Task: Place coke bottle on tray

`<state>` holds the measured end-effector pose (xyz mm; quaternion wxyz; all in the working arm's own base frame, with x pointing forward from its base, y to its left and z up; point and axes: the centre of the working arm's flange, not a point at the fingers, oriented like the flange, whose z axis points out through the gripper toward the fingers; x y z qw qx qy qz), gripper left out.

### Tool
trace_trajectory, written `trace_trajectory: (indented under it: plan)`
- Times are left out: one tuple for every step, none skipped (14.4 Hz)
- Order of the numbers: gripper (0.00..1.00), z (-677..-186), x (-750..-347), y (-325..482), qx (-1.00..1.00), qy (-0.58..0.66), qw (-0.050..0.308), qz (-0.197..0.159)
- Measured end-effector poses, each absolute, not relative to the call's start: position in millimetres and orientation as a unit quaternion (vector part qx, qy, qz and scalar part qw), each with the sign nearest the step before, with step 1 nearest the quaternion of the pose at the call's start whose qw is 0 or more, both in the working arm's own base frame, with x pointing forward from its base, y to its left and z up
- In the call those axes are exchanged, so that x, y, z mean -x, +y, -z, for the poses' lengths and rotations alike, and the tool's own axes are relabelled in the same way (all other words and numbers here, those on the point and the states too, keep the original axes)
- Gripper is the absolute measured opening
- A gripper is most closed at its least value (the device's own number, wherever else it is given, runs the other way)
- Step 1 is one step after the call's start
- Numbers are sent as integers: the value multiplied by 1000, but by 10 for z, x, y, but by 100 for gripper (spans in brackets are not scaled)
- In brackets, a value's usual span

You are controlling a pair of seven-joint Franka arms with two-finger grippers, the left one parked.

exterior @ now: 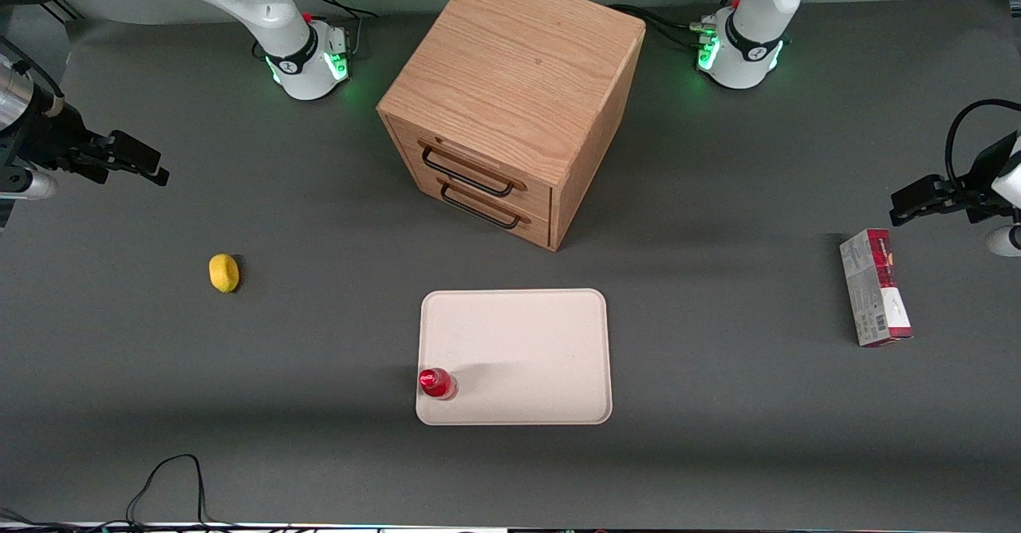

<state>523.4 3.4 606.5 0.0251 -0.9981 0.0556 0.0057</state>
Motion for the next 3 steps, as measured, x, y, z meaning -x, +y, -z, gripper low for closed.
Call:
trace_trajectory:
  plan:
    - [100,-6048,-5256,35,998,56,25,-3]
    - [100,-6030,-5274,36,998,56,25,-1]
    - [100,-6017,-5284,36,998,56,25,0]
